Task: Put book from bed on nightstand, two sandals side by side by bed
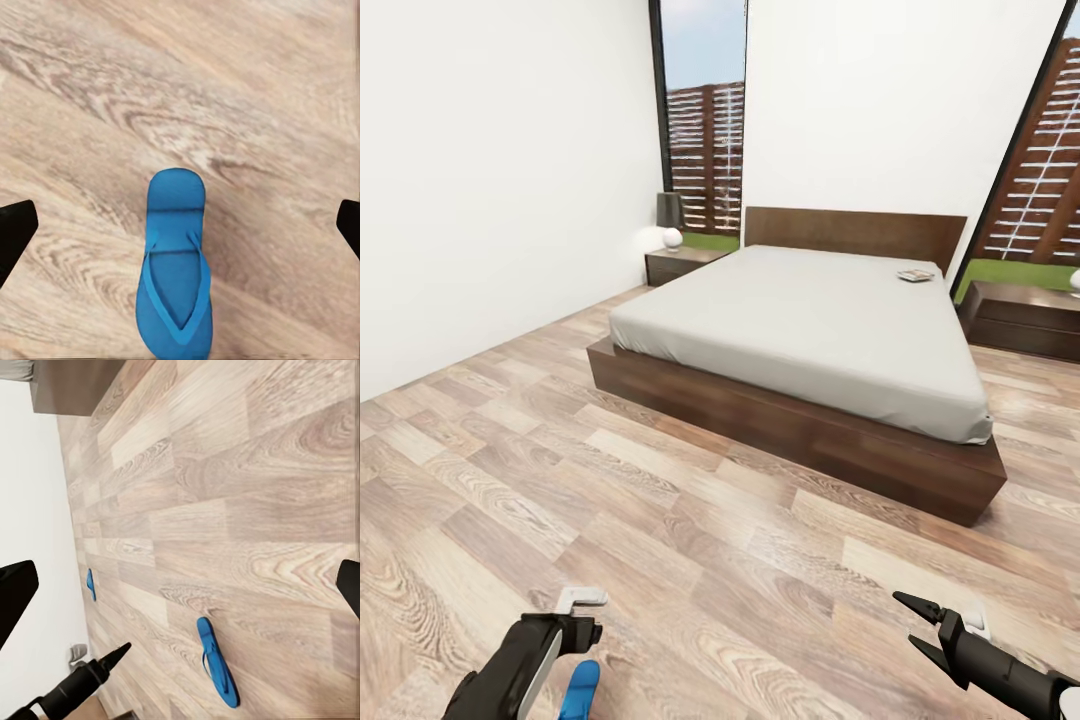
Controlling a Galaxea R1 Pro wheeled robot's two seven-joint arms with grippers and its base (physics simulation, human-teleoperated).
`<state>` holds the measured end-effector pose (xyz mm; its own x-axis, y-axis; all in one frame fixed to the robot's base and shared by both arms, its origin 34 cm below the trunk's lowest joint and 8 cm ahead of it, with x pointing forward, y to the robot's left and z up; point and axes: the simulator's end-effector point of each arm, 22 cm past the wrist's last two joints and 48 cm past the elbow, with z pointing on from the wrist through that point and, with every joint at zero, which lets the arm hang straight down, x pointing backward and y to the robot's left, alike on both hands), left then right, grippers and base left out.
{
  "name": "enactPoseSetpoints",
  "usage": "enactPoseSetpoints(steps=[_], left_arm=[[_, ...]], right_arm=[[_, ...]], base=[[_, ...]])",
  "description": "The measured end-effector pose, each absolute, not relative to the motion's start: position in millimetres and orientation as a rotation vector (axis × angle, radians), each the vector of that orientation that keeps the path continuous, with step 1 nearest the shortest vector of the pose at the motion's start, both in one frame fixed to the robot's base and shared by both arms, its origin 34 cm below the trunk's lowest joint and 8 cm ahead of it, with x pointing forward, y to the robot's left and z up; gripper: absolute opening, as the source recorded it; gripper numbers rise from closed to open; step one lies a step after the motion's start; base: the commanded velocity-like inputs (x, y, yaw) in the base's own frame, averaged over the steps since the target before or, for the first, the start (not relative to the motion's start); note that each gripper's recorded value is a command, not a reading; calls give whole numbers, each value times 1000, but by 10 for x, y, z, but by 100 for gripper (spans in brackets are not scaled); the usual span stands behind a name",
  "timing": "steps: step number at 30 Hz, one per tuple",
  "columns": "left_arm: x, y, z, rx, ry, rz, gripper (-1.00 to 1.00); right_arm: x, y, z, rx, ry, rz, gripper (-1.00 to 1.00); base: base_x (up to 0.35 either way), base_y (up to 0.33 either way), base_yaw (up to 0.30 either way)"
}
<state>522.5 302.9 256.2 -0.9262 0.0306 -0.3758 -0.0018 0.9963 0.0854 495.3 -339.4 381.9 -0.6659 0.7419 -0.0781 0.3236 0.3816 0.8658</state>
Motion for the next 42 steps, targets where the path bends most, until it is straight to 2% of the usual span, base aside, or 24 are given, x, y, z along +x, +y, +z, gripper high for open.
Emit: enactPoseSetpoints(steps=[26,42], left_arm=[[4921,2955,2061,59,2861,112,100],[5016,2907,2100,18,2822,91,100]], right_arm=[[4823,-3419,3399,993,2261,1197,100],[4777,-3498,3343,1020,2280,1156,100]], base=[[0,0,0],[0,0,0]])
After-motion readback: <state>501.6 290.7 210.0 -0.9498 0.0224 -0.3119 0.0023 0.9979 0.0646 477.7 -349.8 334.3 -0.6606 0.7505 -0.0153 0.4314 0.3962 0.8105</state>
